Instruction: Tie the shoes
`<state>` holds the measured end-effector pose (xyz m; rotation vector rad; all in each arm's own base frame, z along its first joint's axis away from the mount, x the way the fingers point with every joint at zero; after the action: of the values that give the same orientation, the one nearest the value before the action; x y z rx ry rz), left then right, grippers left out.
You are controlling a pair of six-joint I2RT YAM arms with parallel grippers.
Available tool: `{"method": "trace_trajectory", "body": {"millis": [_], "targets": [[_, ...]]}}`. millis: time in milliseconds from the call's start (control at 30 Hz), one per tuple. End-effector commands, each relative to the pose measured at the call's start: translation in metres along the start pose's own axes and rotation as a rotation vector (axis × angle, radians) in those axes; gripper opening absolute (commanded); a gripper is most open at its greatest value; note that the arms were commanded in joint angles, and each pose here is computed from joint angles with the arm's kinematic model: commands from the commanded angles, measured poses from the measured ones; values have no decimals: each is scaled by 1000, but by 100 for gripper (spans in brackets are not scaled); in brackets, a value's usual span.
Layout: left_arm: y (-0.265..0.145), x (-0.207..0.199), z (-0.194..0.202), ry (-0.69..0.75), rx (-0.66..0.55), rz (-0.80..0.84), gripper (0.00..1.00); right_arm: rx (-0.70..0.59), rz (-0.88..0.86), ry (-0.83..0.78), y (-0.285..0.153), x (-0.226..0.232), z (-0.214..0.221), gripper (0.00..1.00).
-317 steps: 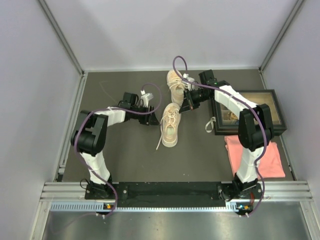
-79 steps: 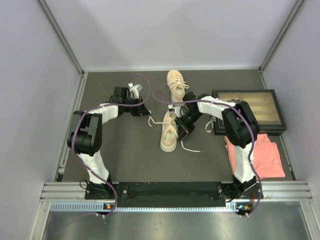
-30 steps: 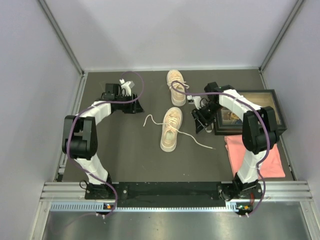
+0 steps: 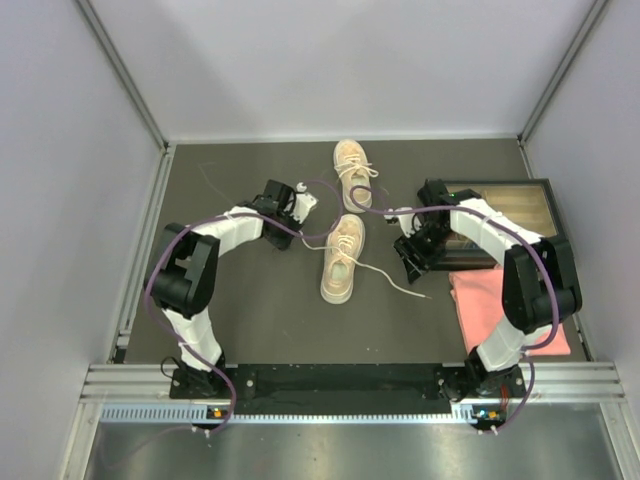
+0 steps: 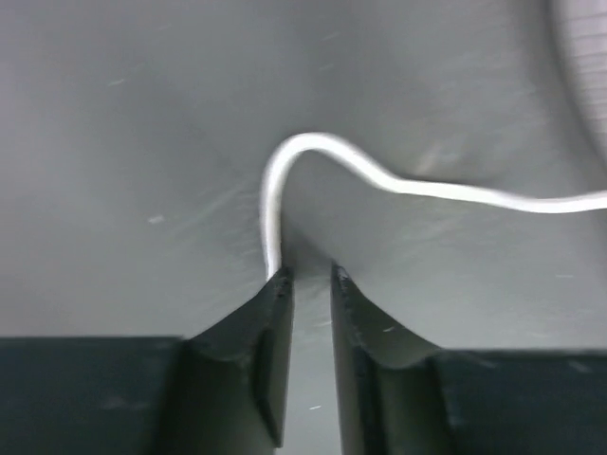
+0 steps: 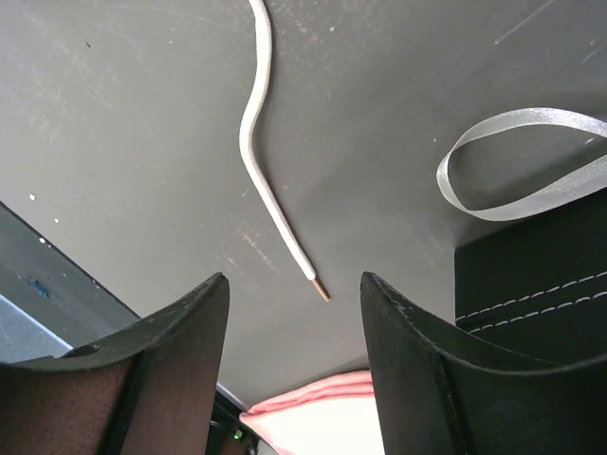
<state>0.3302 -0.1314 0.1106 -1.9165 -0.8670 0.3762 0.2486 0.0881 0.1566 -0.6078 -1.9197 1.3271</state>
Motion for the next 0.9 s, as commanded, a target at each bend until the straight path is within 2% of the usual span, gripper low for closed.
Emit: {"method": "trace_trajectory", "body": {"millis": [0,100,367,467,500,533,567,600,667,733,867], "targets": [[-4,21,27,64,172,-134,22,-42,19,-39,-10,1,1,58],[-11,32,40,37,191,-134,18,-45,13,-34,-12,-1,2,58],[-26,53,52,-31,150,-73,19,-124,14,-79,-34,5,-6,59],[-32,62,52,-60,122,-47,20,-185,30,-109,-49,9,-13,68],[-37,66,51,-77,88,-26,23,-212,39,-121,-55,11,-14,74],[-43,65,47,-73,30,14,35,-241,43,-128,-61,13,-17,78],[-54,58,43,-34,-61,67,41,-266,51,-138,-64,13,-19,83],[-57,56,36,18,-143,78,46,-291,58,-148,-70,16,-20,93],[-60,45,30,132,-256,118,52,-317,57,-156,-75,18,-23,98],[-56,42,23,182,-274,124,54,-316,44,-154,-76,19,-23,99],[-36,41,4,212,-229,211,54,-267,27,-143,-66,15,-21,99]]}}
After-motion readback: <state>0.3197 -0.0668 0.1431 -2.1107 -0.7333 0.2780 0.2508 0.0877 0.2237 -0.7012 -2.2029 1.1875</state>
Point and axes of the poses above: each gripper's point midway between its finger pads, its own y axis out along the fingers, its own x axis along the line the jaws close on, z = x × y, the point moved 10 cm from there along -y, back along the fingers, and after that the axes turned 5 degrees about y, right-handed, at the moved point
